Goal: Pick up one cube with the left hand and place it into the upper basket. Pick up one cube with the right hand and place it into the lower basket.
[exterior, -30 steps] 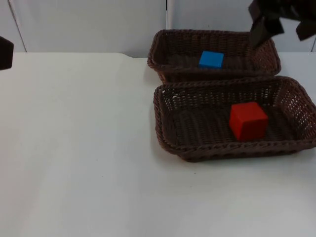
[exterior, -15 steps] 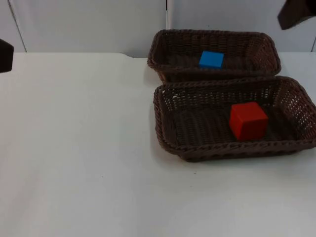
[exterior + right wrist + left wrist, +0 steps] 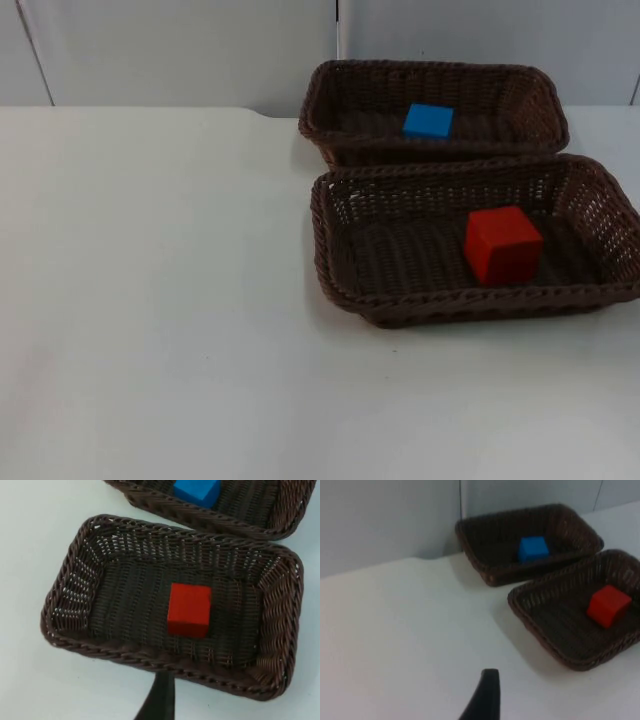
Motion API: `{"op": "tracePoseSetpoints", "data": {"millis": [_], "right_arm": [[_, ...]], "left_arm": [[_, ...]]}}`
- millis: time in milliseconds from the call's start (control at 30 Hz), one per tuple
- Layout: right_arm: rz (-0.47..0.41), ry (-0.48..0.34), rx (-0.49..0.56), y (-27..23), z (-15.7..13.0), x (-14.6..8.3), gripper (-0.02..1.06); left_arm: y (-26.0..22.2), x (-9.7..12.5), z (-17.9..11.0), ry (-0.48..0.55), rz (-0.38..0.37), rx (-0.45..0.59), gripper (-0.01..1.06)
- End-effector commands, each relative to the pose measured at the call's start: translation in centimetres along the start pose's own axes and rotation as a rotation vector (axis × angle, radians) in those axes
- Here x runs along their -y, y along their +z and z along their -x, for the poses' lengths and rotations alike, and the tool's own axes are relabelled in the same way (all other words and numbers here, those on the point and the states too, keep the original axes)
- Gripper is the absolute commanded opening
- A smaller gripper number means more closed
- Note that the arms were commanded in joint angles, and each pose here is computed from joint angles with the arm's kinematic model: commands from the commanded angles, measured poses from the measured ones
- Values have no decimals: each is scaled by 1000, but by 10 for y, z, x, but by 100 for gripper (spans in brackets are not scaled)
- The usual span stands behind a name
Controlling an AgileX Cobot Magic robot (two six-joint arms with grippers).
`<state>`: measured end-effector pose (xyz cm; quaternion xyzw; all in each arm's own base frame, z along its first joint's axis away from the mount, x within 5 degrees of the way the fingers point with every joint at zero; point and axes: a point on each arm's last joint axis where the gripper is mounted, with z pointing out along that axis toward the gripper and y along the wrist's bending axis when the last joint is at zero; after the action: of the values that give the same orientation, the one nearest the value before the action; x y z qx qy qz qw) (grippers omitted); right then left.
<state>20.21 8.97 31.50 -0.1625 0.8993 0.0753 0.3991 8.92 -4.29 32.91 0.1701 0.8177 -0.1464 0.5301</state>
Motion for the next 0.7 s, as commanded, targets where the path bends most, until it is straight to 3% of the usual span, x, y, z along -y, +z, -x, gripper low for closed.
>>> {"op": "tracePoseSetpoints", "data": {"millis": [0, 433, 667], "right_arm": [[5, -6, 53, -12, -5, 1, 78], [15, 12, 298, -96, -42, 8, 78], [6, 15, 347, -132, -65, 12, 78]], "left_arm": [[-4, 1, -2, 5, -3, 6, 79], [-32, 9, -19, 35, -38, -29, 79], [-49, 12, -29, 50, -48, 7, 79]]}}
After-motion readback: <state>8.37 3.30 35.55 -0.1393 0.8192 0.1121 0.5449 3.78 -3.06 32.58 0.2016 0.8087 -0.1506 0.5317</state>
